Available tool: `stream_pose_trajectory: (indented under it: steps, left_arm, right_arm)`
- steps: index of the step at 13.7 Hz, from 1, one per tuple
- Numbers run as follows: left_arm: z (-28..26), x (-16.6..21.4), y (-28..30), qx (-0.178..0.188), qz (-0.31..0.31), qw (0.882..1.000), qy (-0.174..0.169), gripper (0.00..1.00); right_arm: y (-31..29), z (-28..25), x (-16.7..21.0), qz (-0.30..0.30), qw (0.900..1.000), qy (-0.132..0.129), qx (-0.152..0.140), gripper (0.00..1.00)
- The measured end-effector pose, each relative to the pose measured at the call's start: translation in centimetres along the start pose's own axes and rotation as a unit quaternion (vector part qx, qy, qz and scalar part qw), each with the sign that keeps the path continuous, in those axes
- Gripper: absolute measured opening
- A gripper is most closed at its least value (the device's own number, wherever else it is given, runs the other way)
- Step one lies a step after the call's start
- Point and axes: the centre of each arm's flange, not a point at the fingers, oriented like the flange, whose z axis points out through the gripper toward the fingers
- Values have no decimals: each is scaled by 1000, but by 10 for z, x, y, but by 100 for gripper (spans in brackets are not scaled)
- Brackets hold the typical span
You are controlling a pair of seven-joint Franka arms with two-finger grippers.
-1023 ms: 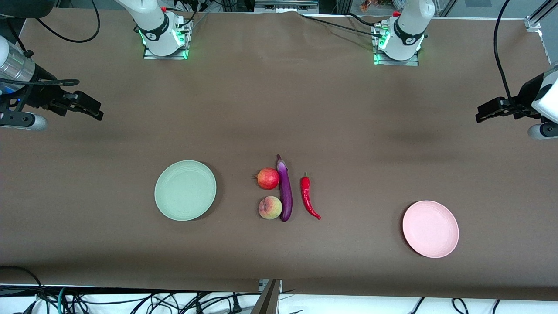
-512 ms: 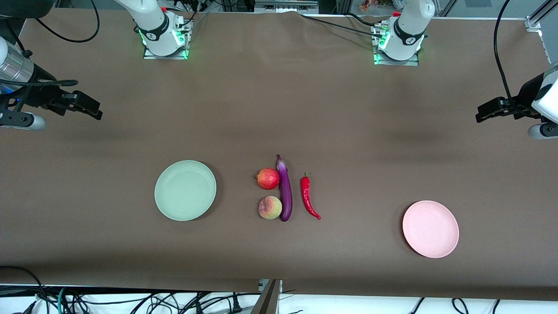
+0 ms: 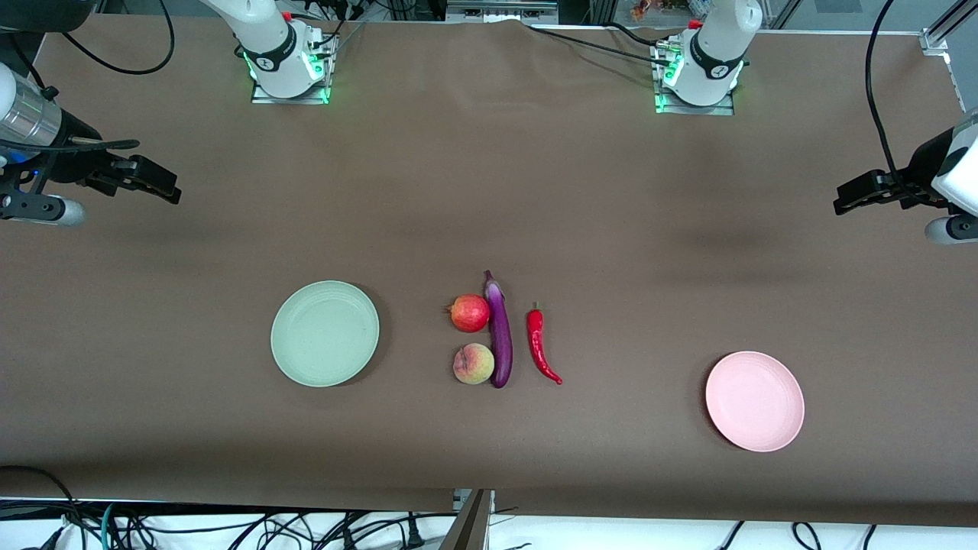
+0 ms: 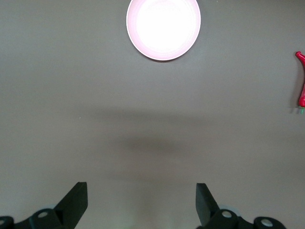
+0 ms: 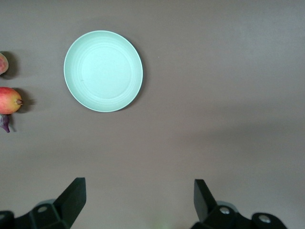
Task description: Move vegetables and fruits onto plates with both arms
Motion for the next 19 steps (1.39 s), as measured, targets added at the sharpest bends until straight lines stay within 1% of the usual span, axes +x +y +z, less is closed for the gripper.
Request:
stream_pose_trajectory:
  steps: [5,19]
  left_arm:
    - [2,1,0,0,0,1000,-1,100]
    - [1,1,0,0,0,1000,-1,100]
  right_arm:
    - [5,1,0,5,1000,-5,-1,100]
    - [5,1,0,5,1000,-5,-1,100]
